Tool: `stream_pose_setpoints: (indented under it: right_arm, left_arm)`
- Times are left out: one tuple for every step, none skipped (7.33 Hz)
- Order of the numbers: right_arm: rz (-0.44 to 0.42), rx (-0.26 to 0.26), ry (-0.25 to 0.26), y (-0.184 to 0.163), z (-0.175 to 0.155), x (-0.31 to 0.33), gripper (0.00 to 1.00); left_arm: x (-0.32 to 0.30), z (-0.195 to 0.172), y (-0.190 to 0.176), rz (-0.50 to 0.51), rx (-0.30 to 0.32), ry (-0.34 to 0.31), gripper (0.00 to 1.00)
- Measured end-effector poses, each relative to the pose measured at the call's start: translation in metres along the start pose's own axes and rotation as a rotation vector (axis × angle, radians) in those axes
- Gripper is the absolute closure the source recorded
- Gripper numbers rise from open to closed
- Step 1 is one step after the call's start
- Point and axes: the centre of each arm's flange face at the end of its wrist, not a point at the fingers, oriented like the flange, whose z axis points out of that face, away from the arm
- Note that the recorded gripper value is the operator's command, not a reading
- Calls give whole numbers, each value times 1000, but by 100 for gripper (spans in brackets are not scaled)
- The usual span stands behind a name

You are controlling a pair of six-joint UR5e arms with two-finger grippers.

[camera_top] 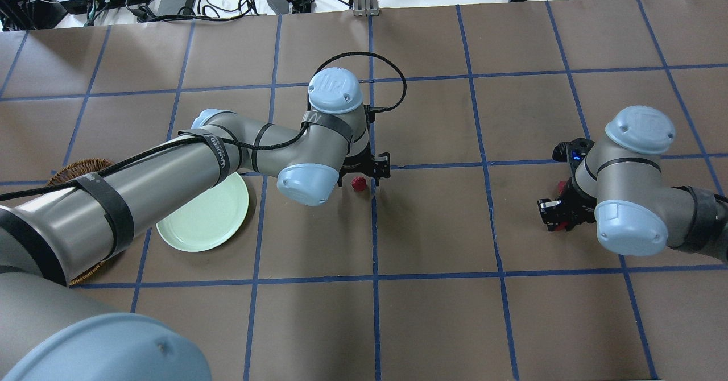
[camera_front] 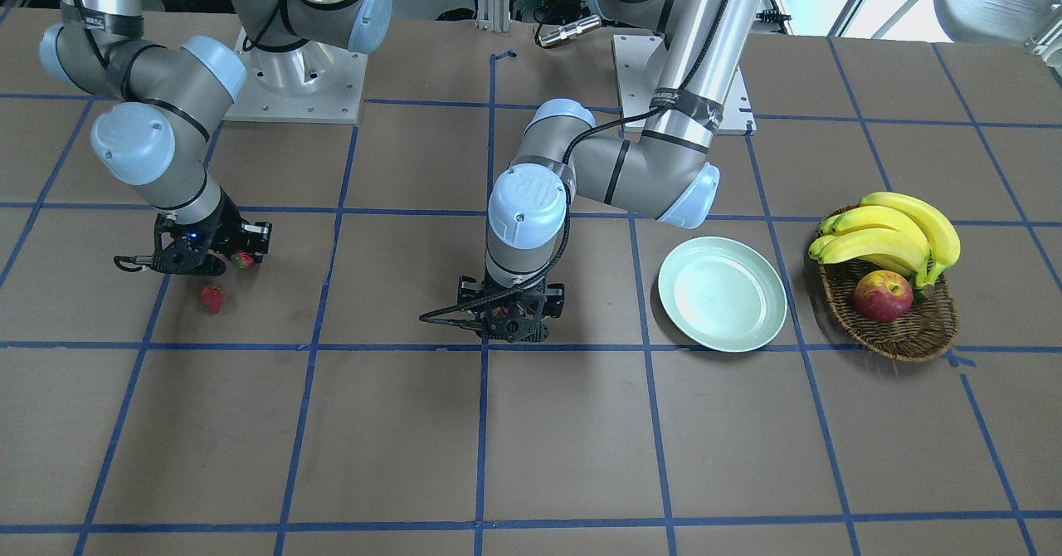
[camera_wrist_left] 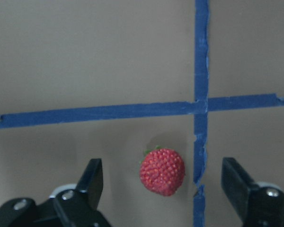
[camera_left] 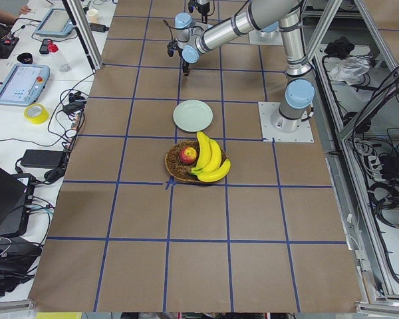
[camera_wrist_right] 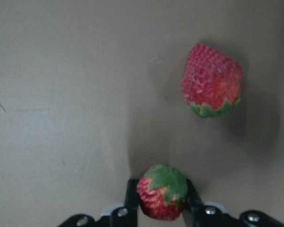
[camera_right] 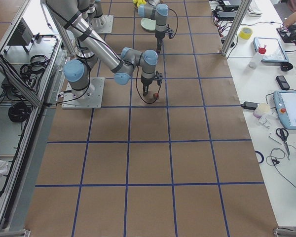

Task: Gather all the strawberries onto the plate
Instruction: 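Grasp the mid-table strawberry with the left gripper while the right grasps another strawberry, then drop the strawberry on the plate with the left gripper while the right sets one mid-table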

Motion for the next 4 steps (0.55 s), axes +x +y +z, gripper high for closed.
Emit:
stream_pose_setpoints:
  right_arm:
    - [1,11,3,-3,-5,0,89]
    - [-1,26,4,-8,-12,-3,88]
    - [-4,36,3,-9,-17,-13,88]
    - [8,42,2,-9,-20,-33,88]
  left_arm:
    - [0,2,0,1,-3,-2,89]
    - [0,2,0,4,-3,-1,100]
    - [1,-2,0,7,3,3,100]
    - [-2,-11,0,28,14,5,100]
